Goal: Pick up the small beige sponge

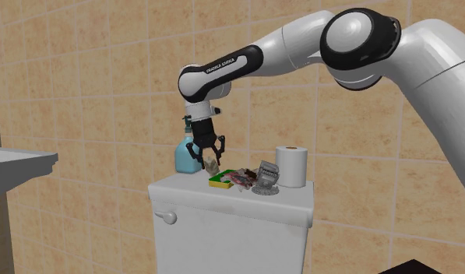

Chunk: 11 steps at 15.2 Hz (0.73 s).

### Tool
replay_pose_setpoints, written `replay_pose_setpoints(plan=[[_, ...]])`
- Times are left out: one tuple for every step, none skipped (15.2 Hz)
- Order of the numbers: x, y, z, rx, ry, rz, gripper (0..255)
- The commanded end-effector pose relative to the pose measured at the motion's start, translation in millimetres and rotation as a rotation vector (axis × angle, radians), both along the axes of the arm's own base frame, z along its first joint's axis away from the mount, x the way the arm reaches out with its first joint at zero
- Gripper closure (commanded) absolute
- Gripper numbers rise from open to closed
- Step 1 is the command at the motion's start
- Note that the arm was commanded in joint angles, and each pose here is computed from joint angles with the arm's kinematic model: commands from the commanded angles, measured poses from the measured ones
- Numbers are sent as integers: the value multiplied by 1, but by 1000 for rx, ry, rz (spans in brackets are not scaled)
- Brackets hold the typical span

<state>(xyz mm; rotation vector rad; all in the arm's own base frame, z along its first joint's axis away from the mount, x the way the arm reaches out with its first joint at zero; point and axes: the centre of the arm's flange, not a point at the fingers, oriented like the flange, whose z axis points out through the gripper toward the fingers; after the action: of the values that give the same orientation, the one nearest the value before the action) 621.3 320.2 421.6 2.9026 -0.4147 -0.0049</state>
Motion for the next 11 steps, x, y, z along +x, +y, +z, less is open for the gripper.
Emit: replay_pose_setpoints(plan=[[0, 0, 8, 1, 1, 1, 255], [0, 0, 13, 0, 1, 1, 255], [0, 0, 18, 0, 1, 1, 255], [0, 0, 23, 0, 1, 1, 255], [0, 0, 29, 0, 1, 1, 255], [0, 0, 34, 0, 1, 1, 255], [0, 0, 39, 0, 1, 1, 255], [0, 0, 44, 0, 1, 1, 255], [0, 0, 50, 0, 1, 1, 255], [0, 0, 55, 0, 1, 1, 255], [0, 0, 60, 0, 1, 1, 255]])
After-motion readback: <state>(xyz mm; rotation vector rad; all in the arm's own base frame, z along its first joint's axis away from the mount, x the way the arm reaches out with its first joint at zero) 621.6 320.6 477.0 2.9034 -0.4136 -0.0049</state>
